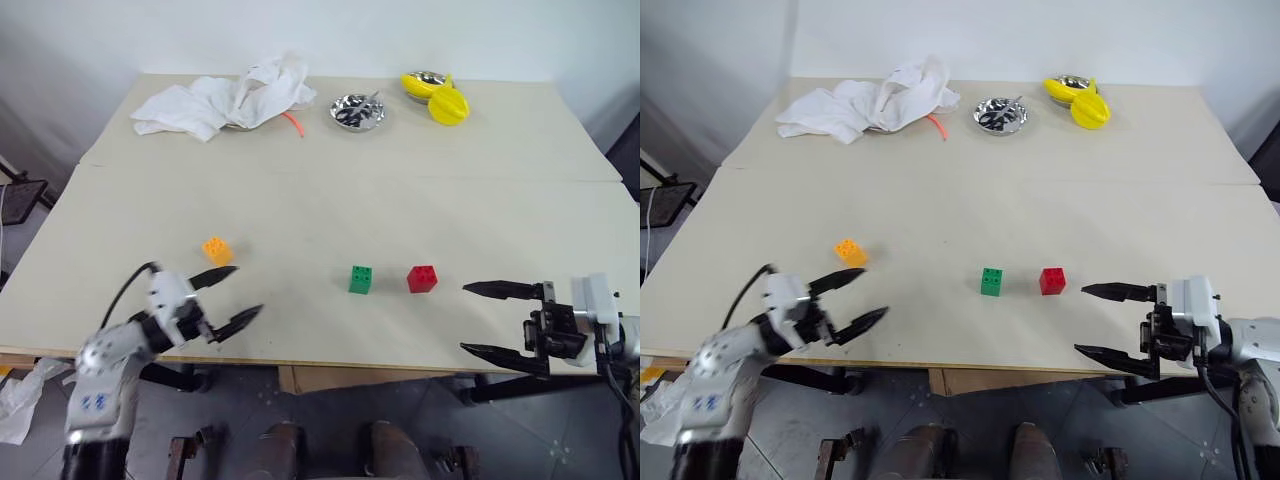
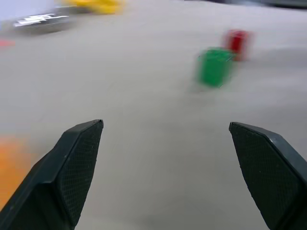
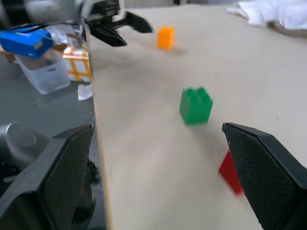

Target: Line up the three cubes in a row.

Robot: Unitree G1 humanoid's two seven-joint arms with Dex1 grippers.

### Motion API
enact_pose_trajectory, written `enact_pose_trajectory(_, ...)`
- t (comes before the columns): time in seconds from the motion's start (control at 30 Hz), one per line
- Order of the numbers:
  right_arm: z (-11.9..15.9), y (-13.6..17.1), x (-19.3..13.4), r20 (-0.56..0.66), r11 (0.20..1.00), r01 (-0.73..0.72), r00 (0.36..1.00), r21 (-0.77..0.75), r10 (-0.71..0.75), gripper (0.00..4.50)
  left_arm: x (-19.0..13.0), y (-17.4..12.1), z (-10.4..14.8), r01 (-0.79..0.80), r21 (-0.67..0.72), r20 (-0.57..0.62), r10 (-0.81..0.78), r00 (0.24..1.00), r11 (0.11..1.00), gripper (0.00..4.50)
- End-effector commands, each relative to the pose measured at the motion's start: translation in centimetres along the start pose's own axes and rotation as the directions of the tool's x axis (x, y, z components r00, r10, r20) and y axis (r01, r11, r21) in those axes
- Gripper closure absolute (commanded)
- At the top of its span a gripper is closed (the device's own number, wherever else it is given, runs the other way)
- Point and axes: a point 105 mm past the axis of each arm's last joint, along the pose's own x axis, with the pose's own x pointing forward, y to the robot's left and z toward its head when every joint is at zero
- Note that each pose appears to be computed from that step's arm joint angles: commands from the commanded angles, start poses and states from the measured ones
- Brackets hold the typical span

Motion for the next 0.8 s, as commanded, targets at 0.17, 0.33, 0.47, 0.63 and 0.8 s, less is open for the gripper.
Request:
enact_pose_trajectory(0.17,0.0,-1.1,0.9,0.055,0.999,-0.006,0.998,-0.039,0.008,0.0,-8.4,2.3,-1.7,-0.434,-0.012,-0.076,0.432,0.899,0.901,0.03)
enact_pose_trajectory(0.33,0.4,-2.0,1.1,0.069,0.998,0.01,0.998,-0.069,-0.005,0.0,-9.1,1.9,-2.0,-0.454,-0.038,-0.082,0.45,0.889,0.89,0.03)
enact_pose_trajectory(0.47,0.5,-2.0,1.2,0.065,0.997,0.004,0.998,-0.081,0.001,0.0,-5.9,2.4,-1.1,-0.332,-0.033,-0.071,0.329,0.942,0.943,0.03)
enact_pose_trajectory(0.63,1.3,-1.7,1.6,0.063,0.996,-0.023,0.998,-0.088,0.029,0.0,-2.5,6.1,-0.6,-0.212,0.004,-0.152,0.21,0.966,0.977,0.03)
enact_pose_trajectory(0.8,1.8,-1.3,1.7,0.06,0.995,-0.038,0.997,-0.096,0.044,0.0,1.8,7.3,-0.4,-0.039,-0.009,-0.218,0.037,0.975,0.999,0.03)
